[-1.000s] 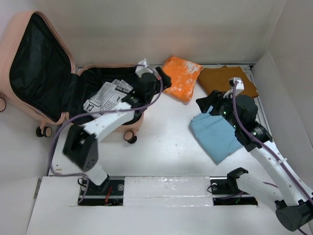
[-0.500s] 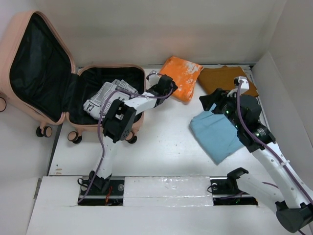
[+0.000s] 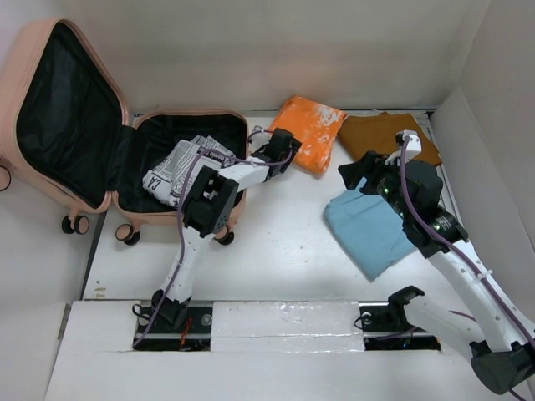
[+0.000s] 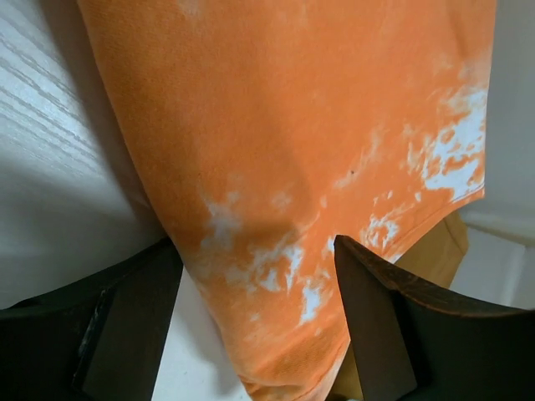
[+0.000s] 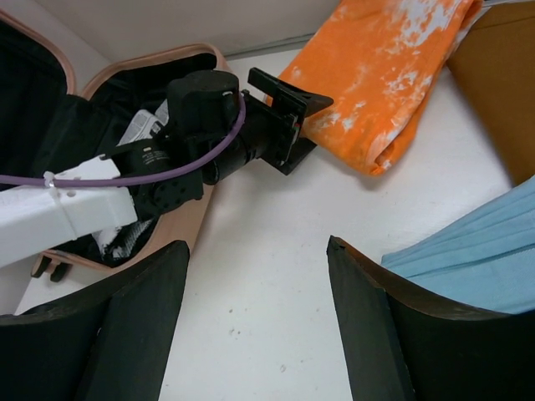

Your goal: Pack the luggage

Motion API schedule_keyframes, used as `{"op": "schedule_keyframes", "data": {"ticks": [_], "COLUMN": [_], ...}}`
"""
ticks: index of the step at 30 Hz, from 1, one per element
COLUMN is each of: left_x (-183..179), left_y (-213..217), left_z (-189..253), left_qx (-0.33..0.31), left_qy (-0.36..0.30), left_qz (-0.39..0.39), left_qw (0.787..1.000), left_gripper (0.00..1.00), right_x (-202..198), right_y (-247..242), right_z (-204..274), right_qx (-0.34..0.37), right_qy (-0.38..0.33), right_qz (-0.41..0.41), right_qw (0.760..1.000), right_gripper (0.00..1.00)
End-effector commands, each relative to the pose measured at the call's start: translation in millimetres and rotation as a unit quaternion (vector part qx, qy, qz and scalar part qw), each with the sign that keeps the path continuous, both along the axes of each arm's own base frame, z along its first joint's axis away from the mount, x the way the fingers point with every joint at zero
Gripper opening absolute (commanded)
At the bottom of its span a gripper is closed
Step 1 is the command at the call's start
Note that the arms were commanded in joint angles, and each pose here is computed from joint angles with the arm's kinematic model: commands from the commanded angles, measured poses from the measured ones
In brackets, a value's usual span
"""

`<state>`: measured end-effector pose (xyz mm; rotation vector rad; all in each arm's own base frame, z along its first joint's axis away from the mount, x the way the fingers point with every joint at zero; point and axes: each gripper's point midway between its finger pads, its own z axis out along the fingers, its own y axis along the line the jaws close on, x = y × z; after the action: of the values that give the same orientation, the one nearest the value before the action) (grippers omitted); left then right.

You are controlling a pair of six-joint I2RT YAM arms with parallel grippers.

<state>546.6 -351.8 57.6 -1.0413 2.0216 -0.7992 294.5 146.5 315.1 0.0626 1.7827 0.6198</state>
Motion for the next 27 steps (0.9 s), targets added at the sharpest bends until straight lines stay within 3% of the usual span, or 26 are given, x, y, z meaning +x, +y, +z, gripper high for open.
{"op": "schedule_keyframes", "data": {"ticks": [1, 3, 7, 8, 11, 12, 16, 20, 21, 24, 26, 27], "left_x": [-7.4, 5.3, 16.6, 21.4, 31.0, 30.8, 27.3, 22.3, 24.4, 15.7, 21.7, 23.9], "left_y": [12.5, 13.5, 10.9, 9.9, 8.8, 9.1, 15.7, 18.5, 15.8, 16.9, 22.8, 25.7], "left_z": [-35.7, -29.5, -46.6, -44.4, -39.4, -39.8, -39.9, -0.5, 40.9, 79.7, 143.1, 153.8], "left_qx": [0.020, 0.010, 0.011, 0.014, 0.033, 0.038, 0.053, 0.073, 0.058, 0.090, 0.107, 0.120], "left_qy": [0.051, 0.049, 0.067, 0.060, 0.044, 0.043, 0.027, -0.038, -0.081, -0.124, -0.176, -0.181], "left_qz": [0.016, 0.028, 0.023, 0.024, 0.018, 0.014, -0.011, -0.049, -0.055, -0.097, -0.133, -0.145], "left_qw": [0.998, 0.998, 0.997, 0.998, 0.998, 0.998, 0.998, 0.995, 0.994, 0.983, 0.969, 0.965], "left_gripper": [0.69, 0.67, 0.52, 0.38, 0.13, 0.00, 0.00, 0.00, 0.00, 0.00, 0.00, 0.00], "right_x": [-1.0, -2.0, -5.3, -7.2, -13.2, -14.5, -25.0, -28.7, -28.7, -28.3, -30.2, -28.1], "right_y": [1.0, 2.7, 3.3, 2.5, 1.6, 3.0, 0.4, 0.5, 0.5, 4.8, 9.2, 10.1], "right_z": [12.5, 12.6, 16.3, 19.1, 23.8, 28.9, 42.7, 50.5, 50.5, 50.1, 55.8, 53.2], "right_qx": [0.007, 0.008, 0.011, 0.013, 0.016, 0.019, 0.027, 0.031, 0.031, 0.032, 0.037, 0.036], "right_qy": [-0.024, -0.024, -0.029, -0.034, -0.040, -0.044, -0.063, -0.072, -0.072, -0.071, -0.081, -0.077], "right_qz": [0.006, 0.011, 0.017, 0.017, 0.021, 0.026, 0.032, 0.036, 0.036, 0.047, 0.061, 0.061], "right_qw": [1.000, 1.000, 0.999, 0.999, 0.999, 0.998, 0.997, 0.996, 0.996, 0.996, 0.994, 0.995], "right_gripper": [0.73, 0.73, 0.73, 0.73, 0.73, 0.73, 0.73, 0.73, 0.73, 0.73, 0.73, 0.73]}}
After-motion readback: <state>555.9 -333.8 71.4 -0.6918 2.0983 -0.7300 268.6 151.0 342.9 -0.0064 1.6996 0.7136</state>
